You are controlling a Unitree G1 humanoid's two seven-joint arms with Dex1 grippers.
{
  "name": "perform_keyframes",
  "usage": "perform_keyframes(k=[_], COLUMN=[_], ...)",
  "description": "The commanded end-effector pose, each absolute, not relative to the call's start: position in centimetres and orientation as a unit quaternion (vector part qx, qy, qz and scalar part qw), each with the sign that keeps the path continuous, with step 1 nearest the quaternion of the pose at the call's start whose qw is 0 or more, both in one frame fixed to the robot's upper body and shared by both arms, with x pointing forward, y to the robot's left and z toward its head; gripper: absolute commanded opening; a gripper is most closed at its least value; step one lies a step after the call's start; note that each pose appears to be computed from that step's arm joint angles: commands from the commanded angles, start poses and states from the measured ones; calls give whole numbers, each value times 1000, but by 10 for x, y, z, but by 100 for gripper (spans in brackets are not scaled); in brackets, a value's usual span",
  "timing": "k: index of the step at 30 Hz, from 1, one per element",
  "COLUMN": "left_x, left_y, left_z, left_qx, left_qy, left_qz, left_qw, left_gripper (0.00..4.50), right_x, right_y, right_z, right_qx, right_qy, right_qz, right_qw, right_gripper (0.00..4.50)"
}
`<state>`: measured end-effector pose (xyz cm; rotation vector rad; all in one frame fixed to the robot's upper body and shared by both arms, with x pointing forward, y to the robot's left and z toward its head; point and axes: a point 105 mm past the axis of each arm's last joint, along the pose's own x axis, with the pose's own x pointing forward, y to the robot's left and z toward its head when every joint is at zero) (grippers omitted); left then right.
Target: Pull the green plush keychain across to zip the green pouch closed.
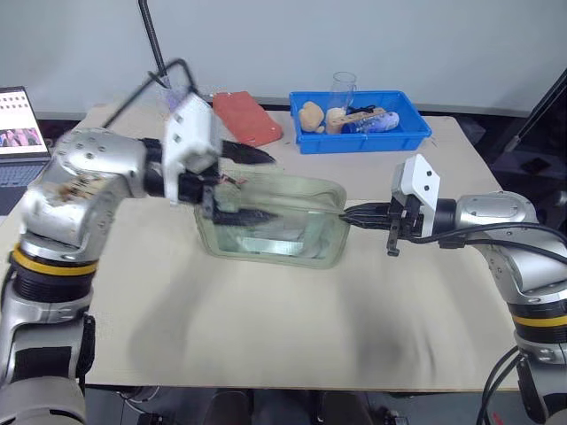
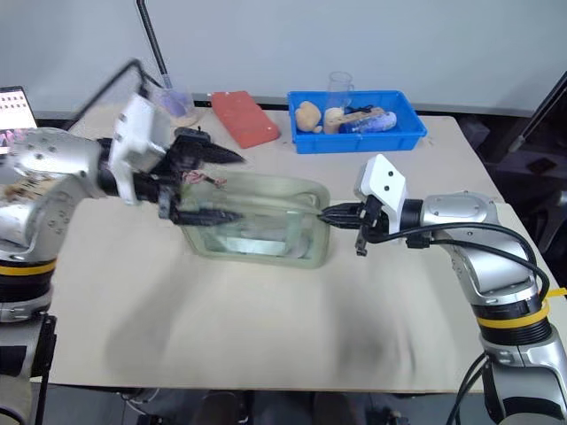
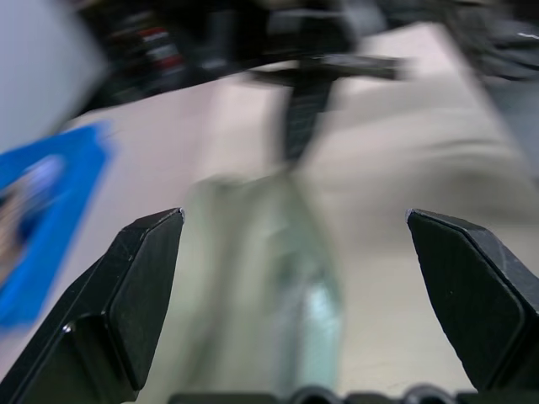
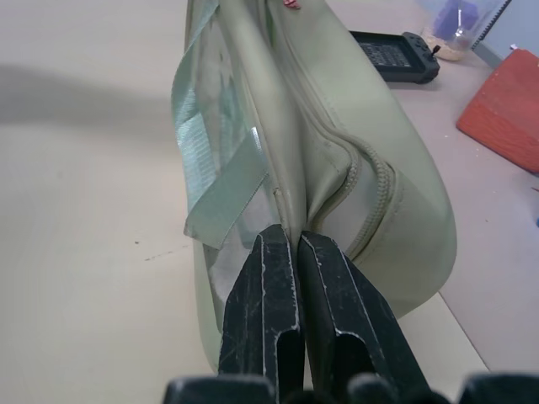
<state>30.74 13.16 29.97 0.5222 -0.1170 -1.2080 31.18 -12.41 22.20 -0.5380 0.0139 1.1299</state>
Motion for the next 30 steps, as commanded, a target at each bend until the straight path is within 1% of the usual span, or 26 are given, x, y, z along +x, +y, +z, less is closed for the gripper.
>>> perform_keyframes(k=[1,3,7,10,13,15,16,21,23,24,26,30], left_x=[317,316,307,310,315,318,319,320,320,321,322,321], left_y=[180,195,210,213,215,216,217,222,224,224,222,216], left_z=[307,300,268,253,249,250,250,250,249,253,262,280], left_qx=[210,205,196,203,199,196,195,194,196,190,173,174], left_qy=[-47,-34,11,19,12,5,5,16,19,14,2,-12], left_qz=[-473,-450,-431,-412,-398,-395,-395,-401,-402,-403,-408,-424], left_qw=[855,868,881,888,895,898,898,895,894,895,896,889], left_gripper=[450,450,450,450,450,397,362,123,20,9,9,9], right_x=[310,309,311,313,313,313,312,312,311,311,310,310], right_y=[-122,-121,-122,-123,-124,-124,-124,-126,-126,-126,-127,-129], right_z=[232,233,233,232,232,232,232,232,232,232,232,232], right_qx=[-266,-268,-269,-269,-270,-270,-271,-274,-275,-275,-276,-279], right_qy=[-16,-17,-14,-13,-12,-11,-11,-10,-11,-10,-9,-9], right_qz=[530,532,531,530,530,530,530,527,526,526,525,520], right_qw=[805,803,803,804,804,804,803,804,805,805,805,807], right_gripper=[2,2,2,2,2,0,0,0,0,0,0,0])
